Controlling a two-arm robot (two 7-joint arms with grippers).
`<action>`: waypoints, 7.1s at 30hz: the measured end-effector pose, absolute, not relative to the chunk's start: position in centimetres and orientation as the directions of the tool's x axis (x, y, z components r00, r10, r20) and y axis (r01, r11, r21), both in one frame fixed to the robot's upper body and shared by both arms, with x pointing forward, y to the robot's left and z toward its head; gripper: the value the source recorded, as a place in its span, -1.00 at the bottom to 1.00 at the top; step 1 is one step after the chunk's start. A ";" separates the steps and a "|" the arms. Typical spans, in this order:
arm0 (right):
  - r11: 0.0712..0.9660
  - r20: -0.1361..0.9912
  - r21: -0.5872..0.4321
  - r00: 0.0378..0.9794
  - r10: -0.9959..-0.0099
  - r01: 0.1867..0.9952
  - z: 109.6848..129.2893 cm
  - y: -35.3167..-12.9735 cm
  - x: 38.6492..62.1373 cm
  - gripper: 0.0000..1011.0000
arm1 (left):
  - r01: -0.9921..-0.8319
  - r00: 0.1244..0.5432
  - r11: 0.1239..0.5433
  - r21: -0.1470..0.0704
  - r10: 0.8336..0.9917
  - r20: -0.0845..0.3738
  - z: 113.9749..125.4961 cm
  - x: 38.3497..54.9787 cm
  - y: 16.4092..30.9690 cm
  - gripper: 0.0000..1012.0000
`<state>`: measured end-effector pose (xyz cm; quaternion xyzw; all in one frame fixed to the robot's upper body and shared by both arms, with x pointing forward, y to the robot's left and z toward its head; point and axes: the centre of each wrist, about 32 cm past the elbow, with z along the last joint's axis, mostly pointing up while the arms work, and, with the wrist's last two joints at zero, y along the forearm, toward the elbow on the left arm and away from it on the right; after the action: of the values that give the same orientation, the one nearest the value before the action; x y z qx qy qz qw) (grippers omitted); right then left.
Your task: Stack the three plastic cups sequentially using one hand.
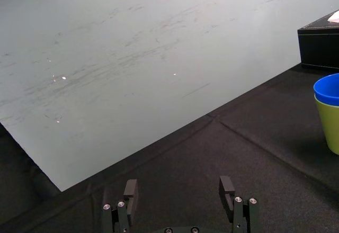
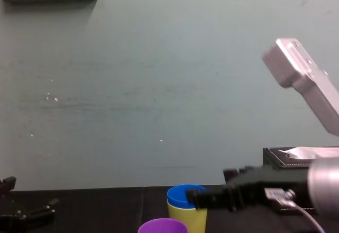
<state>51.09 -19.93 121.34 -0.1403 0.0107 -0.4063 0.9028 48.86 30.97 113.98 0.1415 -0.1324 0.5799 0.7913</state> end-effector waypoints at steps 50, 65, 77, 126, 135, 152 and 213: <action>0.653 0.044 -0.374 0.716 -0.697 0.659 117.2 -16.7 48.8 0.98 | -0.955 0.292 0.287 0.070 0.880 0.374 114.0 48.9 31.0 0.98; 0.659 0.047 -0.374 0.723 -0.690 0.653 116.8 -15.7 49.6 0.98 | -0.955 0.292 0.287 0.070 0.880 0.374 114.0 48.9 31.0 0.98; 0.657 0.047 -0.373 0.721 -0.691 0.655 116.3 -14.9 50.4 0.98 | -0.955 0.292 0.287 0.070 0.880 0.374 114.0 48.9 31.0 0.98; 0.656 0.031 -0.356 0.710 -0.703 0.665 115.2 -13.9 51.6 0.98 | -0.955 0.292 0.287 0.070 0.880 0.374 114.0 48.9 31.0 0.98; 0.657 0.031 -0.356 0.711 -0.703 0.665 115.2 -13.9 51.5 0.91 | -0.955 0.292 0.287 0.070 0.880 0.374 114.0 48.9 31.0 0.98; 0.657 0.030 -0.357 0.711 -0.702 0.664 115.2 -13.9 51.5 0.42 | -0.955 0.292 0.287 0.070 0.880 0.374 114.0 48.9 31.0 0.98; 0.604 0.084 -0.288 0.648 -0.757 0.743 124.6 -16.4 56.6 0.42 | -0.955 0.292 0.287 0.070 0.880 0.374 114.0 48.9 31.0 0.98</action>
<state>56.61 -16.38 124.58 -0.1499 0.0231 -0.4187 0.8954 48.86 30.97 113.98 0.1415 -0.1325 0.5799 0.7913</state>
